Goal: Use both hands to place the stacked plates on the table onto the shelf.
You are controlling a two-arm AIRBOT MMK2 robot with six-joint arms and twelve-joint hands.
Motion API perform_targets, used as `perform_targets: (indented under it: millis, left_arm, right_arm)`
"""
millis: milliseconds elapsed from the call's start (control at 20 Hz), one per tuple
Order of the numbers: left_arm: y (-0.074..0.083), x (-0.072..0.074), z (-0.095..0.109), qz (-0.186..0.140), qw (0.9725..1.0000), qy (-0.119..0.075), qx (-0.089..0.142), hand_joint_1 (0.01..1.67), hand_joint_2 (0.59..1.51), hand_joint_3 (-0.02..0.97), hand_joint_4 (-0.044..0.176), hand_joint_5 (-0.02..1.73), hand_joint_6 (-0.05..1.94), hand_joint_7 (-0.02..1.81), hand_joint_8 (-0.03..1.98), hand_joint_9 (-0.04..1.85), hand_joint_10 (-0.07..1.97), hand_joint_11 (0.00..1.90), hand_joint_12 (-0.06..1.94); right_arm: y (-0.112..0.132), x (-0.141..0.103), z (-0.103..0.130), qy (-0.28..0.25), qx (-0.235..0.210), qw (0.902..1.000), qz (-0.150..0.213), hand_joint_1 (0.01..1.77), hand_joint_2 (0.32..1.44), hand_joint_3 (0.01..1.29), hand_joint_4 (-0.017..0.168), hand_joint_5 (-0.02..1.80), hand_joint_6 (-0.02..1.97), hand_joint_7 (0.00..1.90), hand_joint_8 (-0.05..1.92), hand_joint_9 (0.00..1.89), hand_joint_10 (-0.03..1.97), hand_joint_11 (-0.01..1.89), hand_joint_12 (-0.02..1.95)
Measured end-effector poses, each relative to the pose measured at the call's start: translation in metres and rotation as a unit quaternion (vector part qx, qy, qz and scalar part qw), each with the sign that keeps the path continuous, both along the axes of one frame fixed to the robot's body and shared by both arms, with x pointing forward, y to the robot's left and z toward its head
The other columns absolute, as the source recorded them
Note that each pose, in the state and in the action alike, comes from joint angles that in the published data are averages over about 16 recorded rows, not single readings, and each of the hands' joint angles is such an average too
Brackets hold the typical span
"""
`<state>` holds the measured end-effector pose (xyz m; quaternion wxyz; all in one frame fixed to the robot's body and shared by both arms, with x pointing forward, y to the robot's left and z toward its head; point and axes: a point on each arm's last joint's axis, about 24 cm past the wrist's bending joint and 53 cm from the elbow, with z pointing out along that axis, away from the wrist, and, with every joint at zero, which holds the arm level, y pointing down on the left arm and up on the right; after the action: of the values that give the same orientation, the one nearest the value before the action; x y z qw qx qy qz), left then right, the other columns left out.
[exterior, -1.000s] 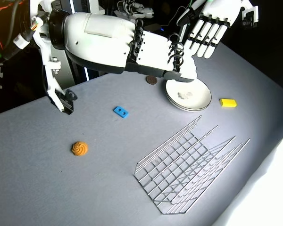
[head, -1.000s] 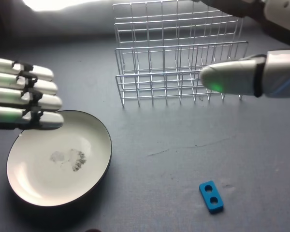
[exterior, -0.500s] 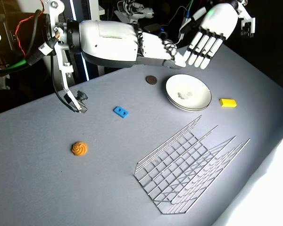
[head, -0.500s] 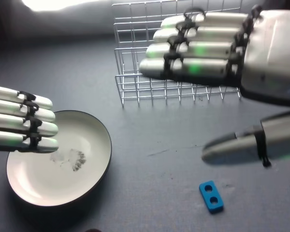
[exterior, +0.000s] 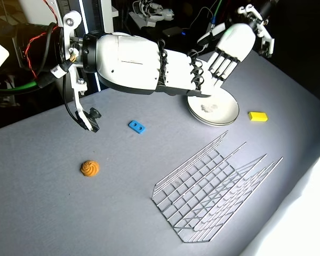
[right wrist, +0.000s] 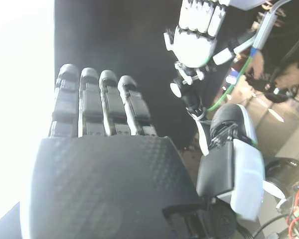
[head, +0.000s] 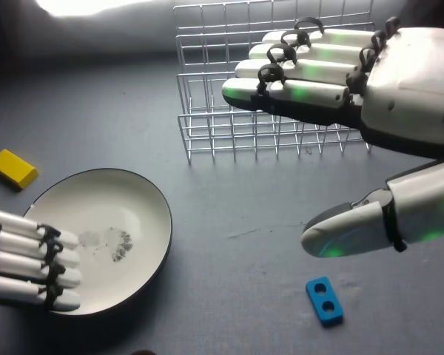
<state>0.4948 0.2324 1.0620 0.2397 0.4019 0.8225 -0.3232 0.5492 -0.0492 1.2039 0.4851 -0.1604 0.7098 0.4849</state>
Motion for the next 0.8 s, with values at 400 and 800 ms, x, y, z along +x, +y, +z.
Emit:
perform_targets:
  millis: [400,800]
  left_arm:
    - [0.018,0.016,-0.027,0.033,0.9991,0.002,0.026,0.02,0.976,0.007,0.002,0.01,0.01,0.01,0.02,0.02,0.0,0.02,-0.01]
    - [0.03,0.03,-0.032,0.053,0.9981,0.001,0.031,0.02,0.966,0.006,0.001,0.01,0.01,0.01,0.02,0.02,0.0,0.01,-0.01]
  right_arm:
    - [0.002,-0.003,-0.011,-0.001,-0.016,0.9999,0.004,0.02,0.97,0.02,0.001,0.02,0.02,0.01,0.01,0.01,0.01,0.02,-0.01]
    - [0.002,-0.004,-0.014,-0.004,-0.022,0.9997,0.006,0.02,0.96,0.02,0.001,0.02,0.02,0.01,0.01,0.01,0.01,0.02,-0.01]
